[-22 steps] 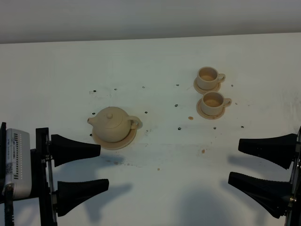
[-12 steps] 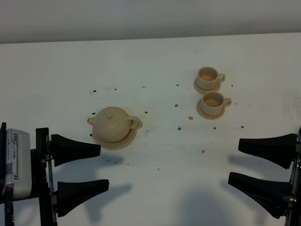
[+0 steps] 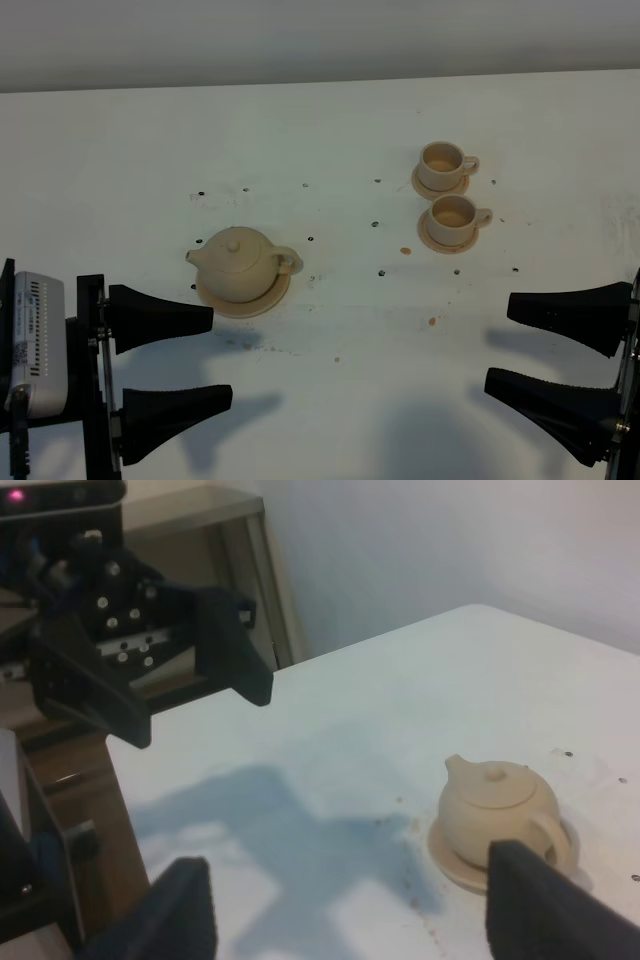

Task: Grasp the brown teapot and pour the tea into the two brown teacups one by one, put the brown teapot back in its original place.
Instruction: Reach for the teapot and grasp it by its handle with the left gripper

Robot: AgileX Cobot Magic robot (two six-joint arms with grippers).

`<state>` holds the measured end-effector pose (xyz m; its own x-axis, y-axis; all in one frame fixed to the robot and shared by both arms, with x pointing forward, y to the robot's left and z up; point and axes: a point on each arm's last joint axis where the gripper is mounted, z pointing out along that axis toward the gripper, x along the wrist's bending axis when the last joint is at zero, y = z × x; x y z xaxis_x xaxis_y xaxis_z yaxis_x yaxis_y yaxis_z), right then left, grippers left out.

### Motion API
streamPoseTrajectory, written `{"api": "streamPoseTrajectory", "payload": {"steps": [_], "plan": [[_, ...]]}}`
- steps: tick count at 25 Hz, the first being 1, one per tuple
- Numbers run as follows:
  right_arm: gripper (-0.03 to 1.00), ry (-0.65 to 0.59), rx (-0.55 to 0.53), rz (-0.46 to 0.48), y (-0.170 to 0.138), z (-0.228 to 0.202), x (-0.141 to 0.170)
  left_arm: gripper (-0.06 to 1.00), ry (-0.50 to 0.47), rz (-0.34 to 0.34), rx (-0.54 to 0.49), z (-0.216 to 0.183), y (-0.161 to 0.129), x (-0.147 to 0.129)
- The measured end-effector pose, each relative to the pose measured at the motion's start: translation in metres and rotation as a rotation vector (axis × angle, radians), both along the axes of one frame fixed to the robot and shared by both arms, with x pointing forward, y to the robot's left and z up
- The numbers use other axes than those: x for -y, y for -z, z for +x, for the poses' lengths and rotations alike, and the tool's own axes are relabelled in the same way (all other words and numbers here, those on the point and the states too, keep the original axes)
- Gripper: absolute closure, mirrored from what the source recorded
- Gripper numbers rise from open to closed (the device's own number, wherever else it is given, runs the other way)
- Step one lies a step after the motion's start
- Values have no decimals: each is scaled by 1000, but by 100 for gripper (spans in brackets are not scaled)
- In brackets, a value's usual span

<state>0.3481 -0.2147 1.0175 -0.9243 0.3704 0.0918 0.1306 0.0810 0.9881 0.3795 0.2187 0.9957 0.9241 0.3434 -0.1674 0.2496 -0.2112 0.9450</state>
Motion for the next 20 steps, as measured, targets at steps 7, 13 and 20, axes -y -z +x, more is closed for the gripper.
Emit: {"api": "streamPoseTrajectory", "payload": {"steps": [7, 13, 20], "plan": [[39, -1, 0, 2, 0, 0, 0, 32, -1, -1, -2, 0, 0, 0], [39, 9, 2, 62, -5, 1, 0, 34, -17, -142, 36, -4, -18, 3], [39, 14, 26, 122, -41, 4, 0, 37, -65, -177, 203, -20, -46, 1]]}}
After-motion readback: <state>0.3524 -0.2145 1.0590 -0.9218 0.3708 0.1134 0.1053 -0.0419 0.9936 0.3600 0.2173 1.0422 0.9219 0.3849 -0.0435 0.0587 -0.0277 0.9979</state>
